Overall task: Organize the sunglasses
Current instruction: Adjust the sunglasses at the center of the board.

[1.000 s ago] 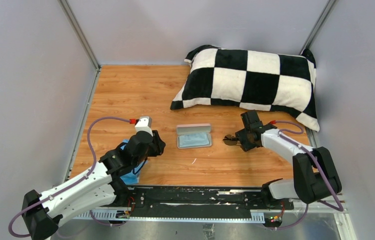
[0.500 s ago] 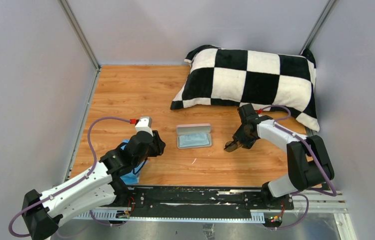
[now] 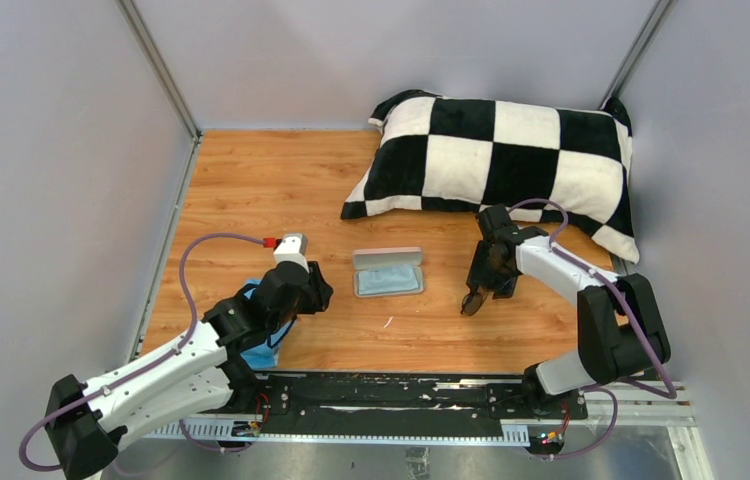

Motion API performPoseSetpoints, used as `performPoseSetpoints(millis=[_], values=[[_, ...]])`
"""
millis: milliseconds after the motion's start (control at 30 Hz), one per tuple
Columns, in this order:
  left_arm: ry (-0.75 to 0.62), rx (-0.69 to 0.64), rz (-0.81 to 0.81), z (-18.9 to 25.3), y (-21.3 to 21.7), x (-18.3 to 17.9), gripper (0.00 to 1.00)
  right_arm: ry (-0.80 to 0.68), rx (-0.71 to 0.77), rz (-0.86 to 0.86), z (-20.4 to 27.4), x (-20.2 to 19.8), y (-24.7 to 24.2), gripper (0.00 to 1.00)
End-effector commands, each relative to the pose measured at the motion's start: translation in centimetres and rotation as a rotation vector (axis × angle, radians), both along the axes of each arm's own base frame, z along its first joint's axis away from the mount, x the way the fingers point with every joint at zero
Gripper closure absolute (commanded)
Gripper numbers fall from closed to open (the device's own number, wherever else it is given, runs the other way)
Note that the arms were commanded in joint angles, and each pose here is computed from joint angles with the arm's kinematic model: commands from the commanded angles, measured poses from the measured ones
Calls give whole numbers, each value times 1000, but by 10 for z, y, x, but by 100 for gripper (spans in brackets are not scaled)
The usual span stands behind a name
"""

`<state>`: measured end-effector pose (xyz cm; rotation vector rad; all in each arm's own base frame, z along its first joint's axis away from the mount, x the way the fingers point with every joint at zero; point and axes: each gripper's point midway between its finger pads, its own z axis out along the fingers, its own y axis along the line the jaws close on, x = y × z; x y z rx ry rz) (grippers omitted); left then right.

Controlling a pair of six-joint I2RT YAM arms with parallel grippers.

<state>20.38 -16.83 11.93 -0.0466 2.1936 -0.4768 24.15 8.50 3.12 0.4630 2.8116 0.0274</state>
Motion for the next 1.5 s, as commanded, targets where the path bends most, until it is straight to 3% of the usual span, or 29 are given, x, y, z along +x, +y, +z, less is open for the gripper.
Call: performPoseSetpoints(millis=[0,667,933,1467], values=[[-10,-8,2,5,-1,2,59,-22,40,56,10,5,5,41],[-10,-10,3,5,-1,2,60,85,-126,-19,-24,-2,-5,42],[1,-10,-3,1,-3,2,60,77,-123,-13,-22,-6,-6,57],[-4,-8,-9,1,-5,3,60,-34,-43,46,19,1,4,69]])
